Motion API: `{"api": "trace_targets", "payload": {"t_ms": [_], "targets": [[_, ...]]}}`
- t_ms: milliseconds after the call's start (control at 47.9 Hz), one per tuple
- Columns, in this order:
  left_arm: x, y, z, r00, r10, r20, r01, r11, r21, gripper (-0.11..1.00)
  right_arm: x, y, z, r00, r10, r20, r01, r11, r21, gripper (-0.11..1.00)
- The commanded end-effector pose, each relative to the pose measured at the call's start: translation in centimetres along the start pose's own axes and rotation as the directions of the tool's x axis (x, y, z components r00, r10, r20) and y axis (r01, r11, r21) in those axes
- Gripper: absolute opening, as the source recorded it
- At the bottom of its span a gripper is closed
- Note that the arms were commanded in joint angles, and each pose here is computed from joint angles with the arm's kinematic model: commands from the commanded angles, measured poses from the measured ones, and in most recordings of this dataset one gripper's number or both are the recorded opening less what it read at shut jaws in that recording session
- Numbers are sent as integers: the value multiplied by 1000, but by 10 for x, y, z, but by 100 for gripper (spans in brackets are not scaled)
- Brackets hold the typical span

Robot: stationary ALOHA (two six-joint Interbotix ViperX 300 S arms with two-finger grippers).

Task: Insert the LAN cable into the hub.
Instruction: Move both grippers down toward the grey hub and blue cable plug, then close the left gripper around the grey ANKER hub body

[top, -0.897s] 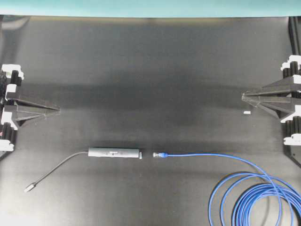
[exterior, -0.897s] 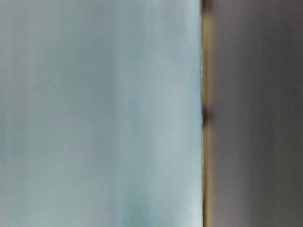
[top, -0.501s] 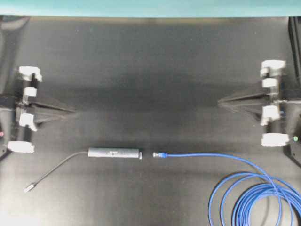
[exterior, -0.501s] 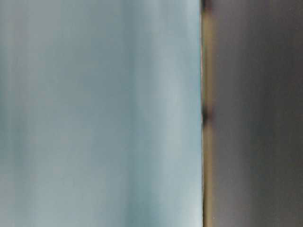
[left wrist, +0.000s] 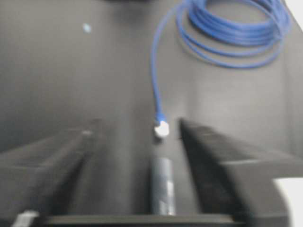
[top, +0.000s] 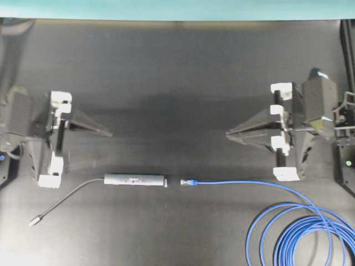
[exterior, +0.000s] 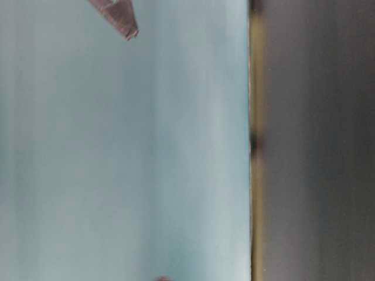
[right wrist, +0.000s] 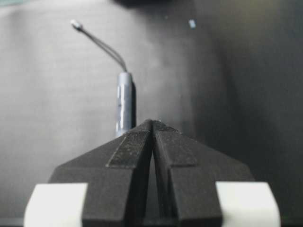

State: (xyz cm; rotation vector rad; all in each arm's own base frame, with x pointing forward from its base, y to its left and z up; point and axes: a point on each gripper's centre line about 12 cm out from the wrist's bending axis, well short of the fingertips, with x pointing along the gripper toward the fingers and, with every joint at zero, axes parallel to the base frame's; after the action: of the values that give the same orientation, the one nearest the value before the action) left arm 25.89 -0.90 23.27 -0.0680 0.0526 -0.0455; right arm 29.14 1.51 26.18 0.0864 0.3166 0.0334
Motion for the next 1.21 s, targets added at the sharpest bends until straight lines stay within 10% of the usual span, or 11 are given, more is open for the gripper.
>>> {"api": "trace_targets", "payload": {"t_ms": [0,542,1189], "targets": [[1,-2,-11,1000,-13,16,14,999,-50,84,3,1,9,1000,1,12,-1,1000,9,0],[41,-12,-108,996,-75,-54,70,993,-92,82,16,2,18,1000,1,-3,-1,1000,17,47],[70,-7,-163,982,-61,-179,43,994,-101,81,12,3,15,1000,3,-23,-2,998,56,47]]}}
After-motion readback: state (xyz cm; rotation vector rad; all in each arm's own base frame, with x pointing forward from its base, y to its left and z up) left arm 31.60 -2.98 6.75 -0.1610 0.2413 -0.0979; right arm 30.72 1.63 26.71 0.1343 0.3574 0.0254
